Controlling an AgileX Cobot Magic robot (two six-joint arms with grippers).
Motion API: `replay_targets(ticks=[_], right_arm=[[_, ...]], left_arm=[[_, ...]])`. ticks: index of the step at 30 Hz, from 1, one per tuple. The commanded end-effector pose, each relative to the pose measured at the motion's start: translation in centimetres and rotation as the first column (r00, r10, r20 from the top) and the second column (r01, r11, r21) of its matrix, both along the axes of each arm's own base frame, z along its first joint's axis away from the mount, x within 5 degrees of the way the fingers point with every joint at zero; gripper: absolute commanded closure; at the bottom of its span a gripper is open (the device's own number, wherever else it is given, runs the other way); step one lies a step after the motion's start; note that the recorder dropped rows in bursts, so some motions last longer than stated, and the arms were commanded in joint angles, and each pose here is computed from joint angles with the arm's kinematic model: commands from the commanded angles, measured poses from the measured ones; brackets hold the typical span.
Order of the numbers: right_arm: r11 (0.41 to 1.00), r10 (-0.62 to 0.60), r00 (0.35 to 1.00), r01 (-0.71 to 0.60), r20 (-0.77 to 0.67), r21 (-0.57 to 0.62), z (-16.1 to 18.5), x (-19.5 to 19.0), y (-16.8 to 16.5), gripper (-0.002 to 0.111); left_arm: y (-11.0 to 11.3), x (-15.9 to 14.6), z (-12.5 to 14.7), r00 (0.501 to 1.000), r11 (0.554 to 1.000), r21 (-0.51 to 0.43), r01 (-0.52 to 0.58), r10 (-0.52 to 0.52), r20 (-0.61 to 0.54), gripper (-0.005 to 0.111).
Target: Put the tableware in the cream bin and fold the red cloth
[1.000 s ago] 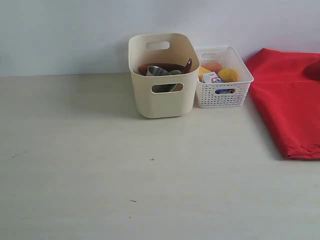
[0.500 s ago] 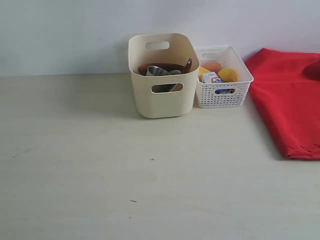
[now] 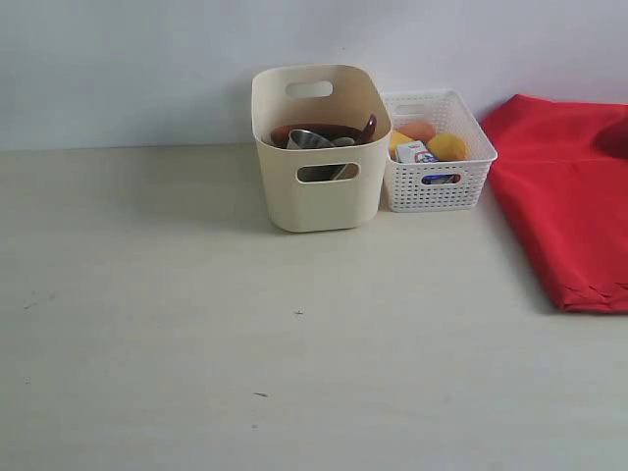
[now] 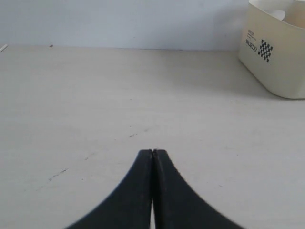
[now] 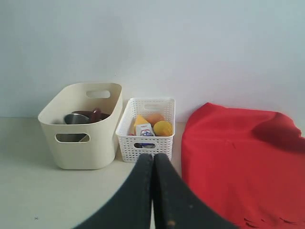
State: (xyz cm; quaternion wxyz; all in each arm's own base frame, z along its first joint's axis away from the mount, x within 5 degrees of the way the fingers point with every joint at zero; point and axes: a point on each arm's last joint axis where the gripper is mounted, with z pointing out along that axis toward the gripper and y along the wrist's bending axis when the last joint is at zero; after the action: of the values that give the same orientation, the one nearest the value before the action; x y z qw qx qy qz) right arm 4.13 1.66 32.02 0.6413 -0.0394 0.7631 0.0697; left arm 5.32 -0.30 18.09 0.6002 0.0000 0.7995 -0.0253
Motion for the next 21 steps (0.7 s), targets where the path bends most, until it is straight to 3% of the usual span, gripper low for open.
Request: replay_targets(ticks=[1,11,21], right_arm=[[1.0,0.002,1.0,-0.002,0.002,0.003,-0.1,0.0,0.0,0.108],[0.998,-0.032,0.999,0.033,0.021,-0.062,-0.4,0.3,-0.4,0.108],[0.994,-0.089,0.993,0.094,0.081,-0.057,-5.2,0.7,-0.9,0.108]], left_arm=[[0.0,0.0,0.1,1.0,1.0,-0.004,-0.005,0.005,0.017,0.107],[0.0,0.0,0.1,1.0,1.0,-0.004,-0.005,0.005,0.017,0.107],[0.0,0.0,0.1,1.0,1.0,-0.004,-0.005,0.005,0.017,0.107]])
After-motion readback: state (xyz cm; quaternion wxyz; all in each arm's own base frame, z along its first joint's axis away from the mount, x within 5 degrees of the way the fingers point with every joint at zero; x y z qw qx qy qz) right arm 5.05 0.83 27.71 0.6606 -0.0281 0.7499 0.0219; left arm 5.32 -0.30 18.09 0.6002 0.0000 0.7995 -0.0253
